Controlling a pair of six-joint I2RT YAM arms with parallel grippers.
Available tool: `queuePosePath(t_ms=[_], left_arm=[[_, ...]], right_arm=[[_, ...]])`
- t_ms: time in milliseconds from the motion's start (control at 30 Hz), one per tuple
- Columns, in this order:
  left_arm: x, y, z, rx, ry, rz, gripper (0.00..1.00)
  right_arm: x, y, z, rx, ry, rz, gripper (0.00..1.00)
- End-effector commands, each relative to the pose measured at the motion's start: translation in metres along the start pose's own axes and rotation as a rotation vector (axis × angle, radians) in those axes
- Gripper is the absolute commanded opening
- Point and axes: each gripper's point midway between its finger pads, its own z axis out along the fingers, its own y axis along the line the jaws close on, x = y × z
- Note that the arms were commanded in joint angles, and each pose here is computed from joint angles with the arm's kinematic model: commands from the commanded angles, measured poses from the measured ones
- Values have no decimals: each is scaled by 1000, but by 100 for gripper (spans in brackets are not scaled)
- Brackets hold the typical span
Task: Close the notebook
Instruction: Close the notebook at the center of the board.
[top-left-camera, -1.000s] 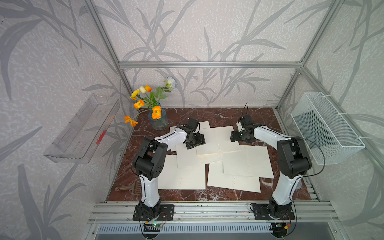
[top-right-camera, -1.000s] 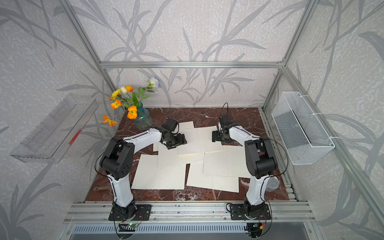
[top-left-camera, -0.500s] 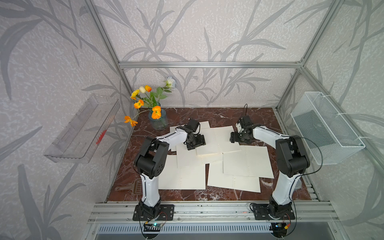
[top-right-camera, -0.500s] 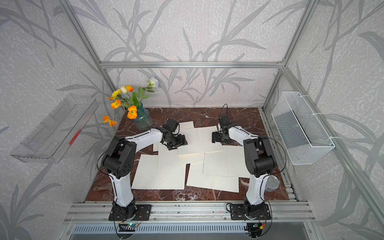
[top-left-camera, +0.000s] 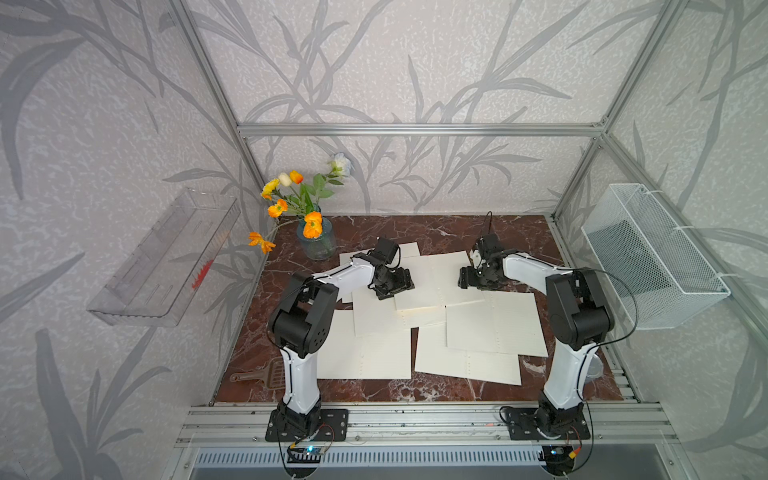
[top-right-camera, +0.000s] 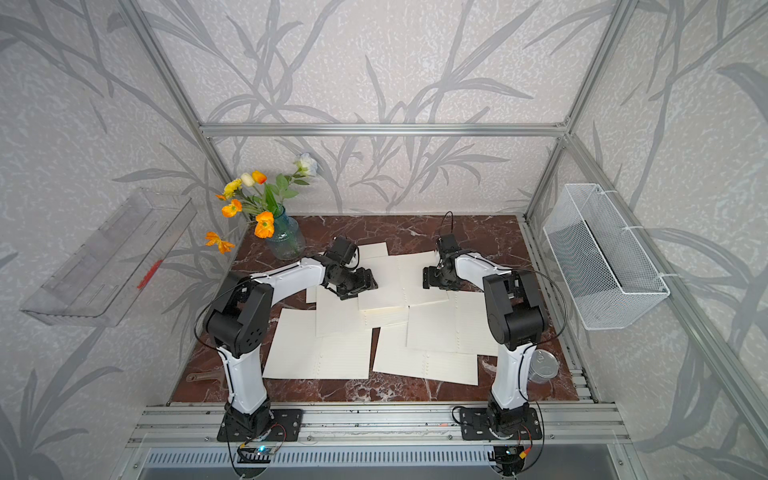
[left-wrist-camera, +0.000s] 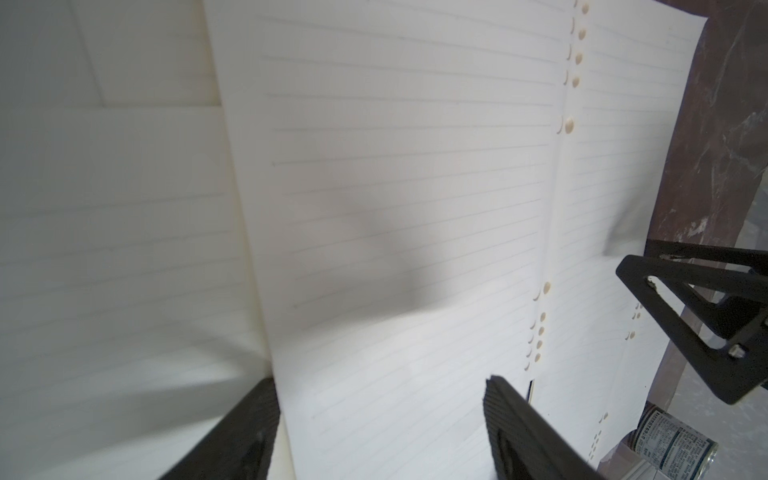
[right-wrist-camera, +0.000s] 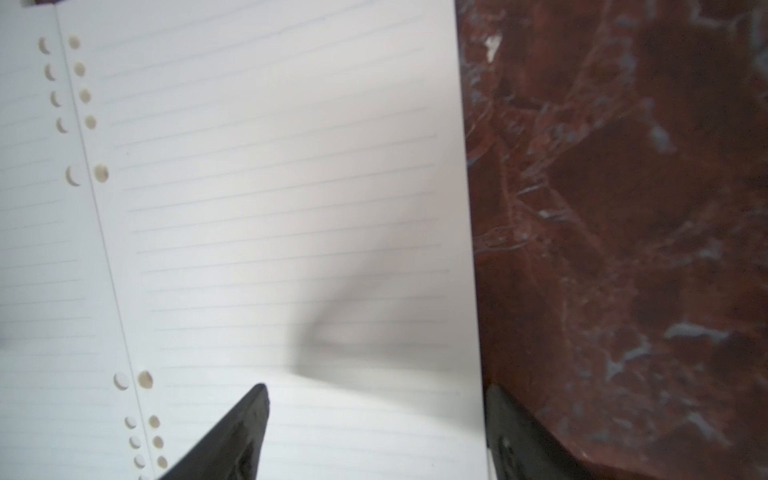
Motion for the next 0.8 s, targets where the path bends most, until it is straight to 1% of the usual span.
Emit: queuePosePath(t_ms=[0, 567, 767], left_arm=[[6, -5, 4, 32, 16, 11, 77], [-5, -28, -30, 92, -60, 55, 77], [-7, -32, -35, 104, -68, 64, 77]], right_arm=[[12, 1, 11, -16, 42, 6, 81], [14, 6, 12, -49, 43, 6, 80], [15, 6, 12, -53, 44, 4, 80]])
